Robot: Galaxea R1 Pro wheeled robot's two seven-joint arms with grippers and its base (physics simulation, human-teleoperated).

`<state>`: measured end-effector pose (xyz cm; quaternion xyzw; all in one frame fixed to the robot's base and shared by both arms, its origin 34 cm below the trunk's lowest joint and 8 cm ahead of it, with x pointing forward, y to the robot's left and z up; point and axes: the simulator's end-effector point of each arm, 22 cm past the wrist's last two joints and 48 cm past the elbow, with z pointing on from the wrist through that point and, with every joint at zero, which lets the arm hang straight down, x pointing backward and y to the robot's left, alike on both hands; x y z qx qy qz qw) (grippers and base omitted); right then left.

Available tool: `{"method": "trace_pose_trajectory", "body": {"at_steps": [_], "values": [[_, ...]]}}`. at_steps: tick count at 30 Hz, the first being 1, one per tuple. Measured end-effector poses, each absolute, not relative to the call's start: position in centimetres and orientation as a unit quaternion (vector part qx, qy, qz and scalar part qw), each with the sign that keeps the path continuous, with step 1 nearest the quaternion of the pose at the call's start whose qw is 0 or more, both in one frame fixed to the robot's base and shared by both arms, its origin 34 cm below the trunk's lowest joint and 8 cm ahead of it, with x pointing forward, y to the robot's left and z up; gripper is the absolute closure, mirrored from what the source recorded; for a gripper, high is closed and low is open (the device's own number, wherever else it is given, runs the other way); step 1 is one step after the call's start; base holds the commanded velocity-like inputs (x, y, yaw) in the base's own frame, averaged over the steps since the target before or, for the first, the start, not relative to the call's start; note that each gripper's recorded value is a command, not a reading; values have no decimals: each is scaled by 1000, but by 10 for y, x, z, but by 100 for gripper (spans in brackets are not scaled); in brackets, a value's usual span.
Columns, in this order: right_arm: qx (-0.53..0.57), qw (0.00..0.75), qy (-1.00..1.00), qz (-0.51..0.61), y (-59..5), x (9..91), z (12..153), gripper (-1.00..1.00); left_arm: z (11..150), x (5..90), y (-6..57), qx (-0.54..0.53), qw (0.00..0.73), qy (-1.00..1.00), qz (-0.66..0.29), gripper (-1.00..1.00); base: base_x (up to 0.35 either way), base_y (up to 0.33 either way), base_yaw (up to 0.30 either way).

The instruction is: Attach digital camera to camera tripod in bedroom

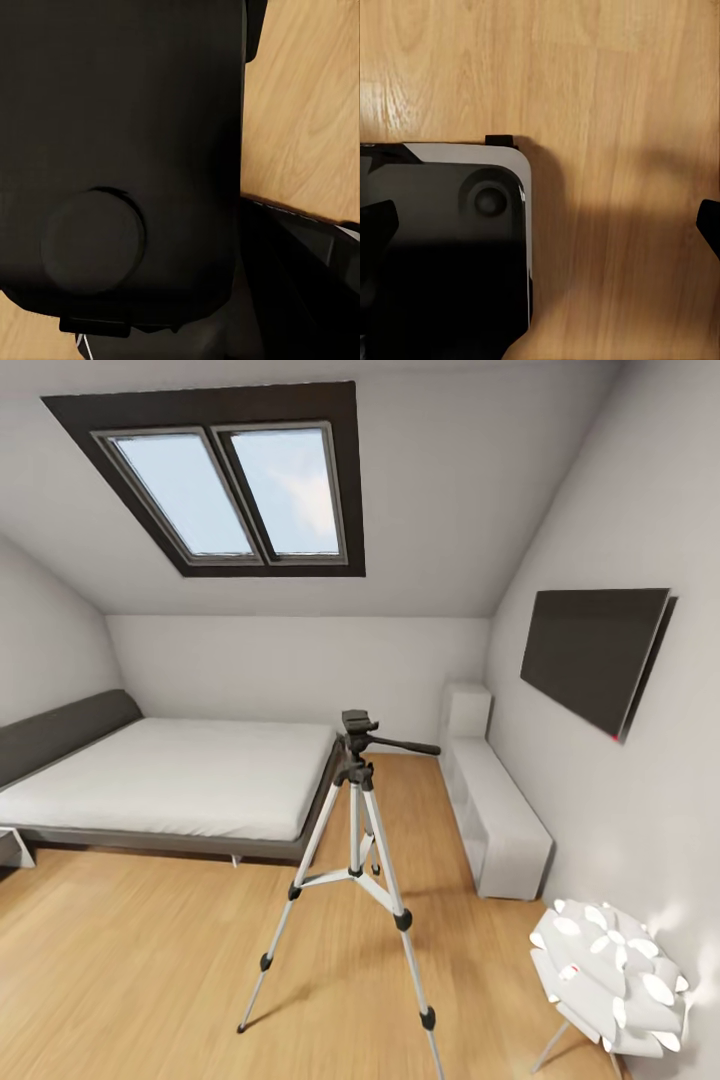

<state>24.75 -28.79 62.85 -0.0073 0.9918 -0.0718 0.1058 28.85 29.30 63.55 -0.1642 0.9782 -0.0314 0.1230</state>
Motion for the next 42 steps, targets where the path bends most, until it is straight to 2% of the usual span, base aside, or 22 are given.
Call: {"method": "trace_pose_trajectory", "body": {"at_steps": [28, 42], "values": [[-7, 106, 992, -72, -288, 247, 628, -100, 636, 289, 293, -164, 124, 978, -31, 100, 141, -55, 0], [-7, 106, 992, -72, -288, 248, 628, -100, 636, 289, 294, -164, 124, 978, -31, 100, 26, -2, 9]]}}
